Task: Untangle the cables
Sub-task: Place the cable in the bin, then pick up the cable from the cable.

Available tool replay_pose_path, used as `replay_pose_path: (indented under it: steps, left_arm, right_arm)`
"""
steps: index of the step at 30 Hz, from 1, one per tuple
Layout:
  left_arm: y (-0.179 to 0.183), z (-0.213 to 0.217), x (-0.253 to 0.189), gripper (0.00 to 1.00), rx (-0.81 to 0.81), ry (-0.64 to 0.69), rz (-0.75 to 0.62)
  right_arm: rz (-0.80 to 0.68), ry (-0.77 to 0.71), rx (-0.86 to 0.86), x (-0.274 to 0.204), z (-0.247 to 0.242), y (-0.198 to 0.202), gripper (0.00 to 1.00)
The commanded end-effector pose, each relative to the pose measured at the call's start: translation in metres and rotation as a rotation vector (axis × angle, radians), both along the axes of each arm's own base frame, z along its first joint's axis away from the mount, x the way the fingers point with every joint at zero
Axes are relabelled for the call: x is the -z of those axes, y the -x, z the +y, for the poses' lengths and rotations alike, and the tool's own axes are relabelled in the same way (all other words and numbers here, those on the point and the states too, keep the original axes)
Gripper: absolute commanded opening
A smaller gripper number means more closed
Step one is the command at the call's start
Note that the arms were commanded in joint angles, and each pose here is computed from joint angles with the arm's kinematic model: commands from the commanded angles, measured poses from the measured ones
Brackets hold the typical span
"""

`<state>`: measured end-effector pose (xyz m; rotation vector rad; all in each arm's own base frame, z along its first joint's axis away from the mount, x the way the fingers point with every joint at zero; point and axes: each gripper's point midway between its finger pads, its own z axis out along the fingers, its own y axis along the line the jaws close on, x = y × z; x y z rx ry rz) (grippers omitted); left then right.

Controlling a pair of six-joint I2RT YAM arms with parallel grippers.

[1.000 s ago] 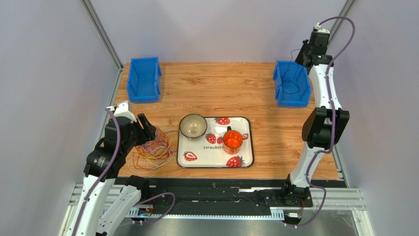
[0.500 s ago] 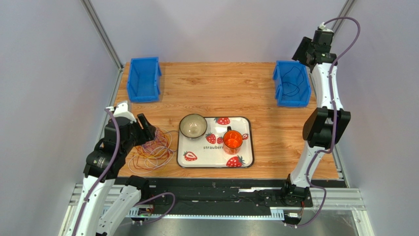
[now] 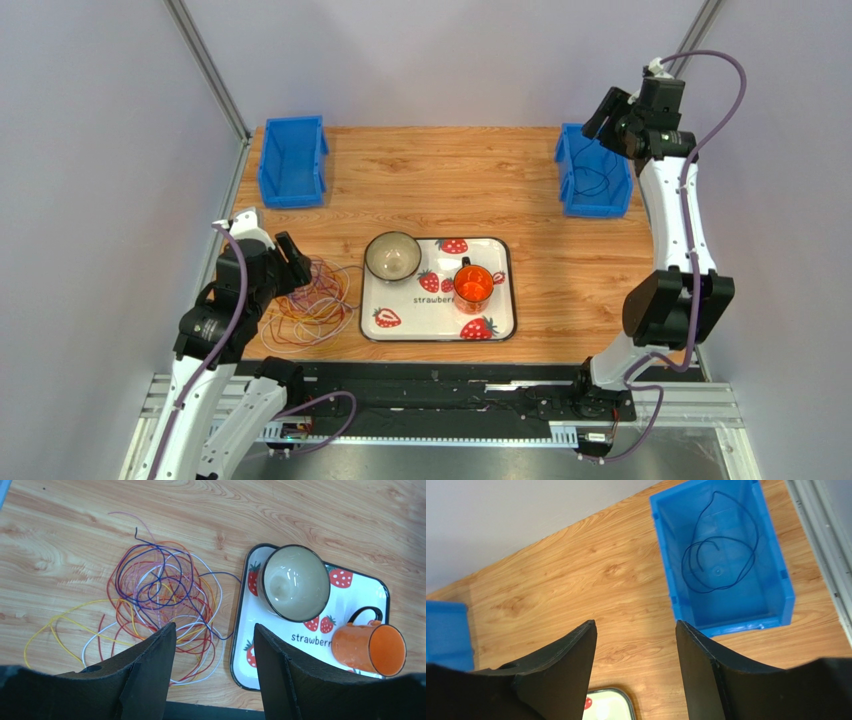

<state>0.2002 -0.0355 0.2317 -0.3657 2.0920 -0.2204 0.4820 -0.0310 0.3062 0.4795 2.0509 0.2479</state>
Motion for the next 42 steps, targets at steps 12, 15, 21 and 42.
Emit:
replay_pose_path:
  steps: [12, 15, 21, 42]
  left_arm:
    - [-0.028, -0.016, 0.081, 0.58, -0.064, 0.067, 0.204]
    - [-0.024, -0.016, 0.095, 0.58, -0.096, 0.091, 0.242]
    - [-0.011, -0.016, 0.119, 0.57, -0.174, 0.157, 0.306]
    - [-0.002, -0.012, 0.155, 0.56, -0.603, 0.614, 0.2]
  right_arm:
    - [0.0, -0.149, -0.277, 0.024, 0.108, 0.099, 0.62]
    - [0.03, -0.16, -0.34, 0.039, 0.133, 0.114, 0.61]
    - [0.058, -0.144, -0.458, 0.055, 0.18, 0.136, 0.61]
    - [0.146, -0.112, -0.562, 0.092, 0.208, 0.167, 0.6]
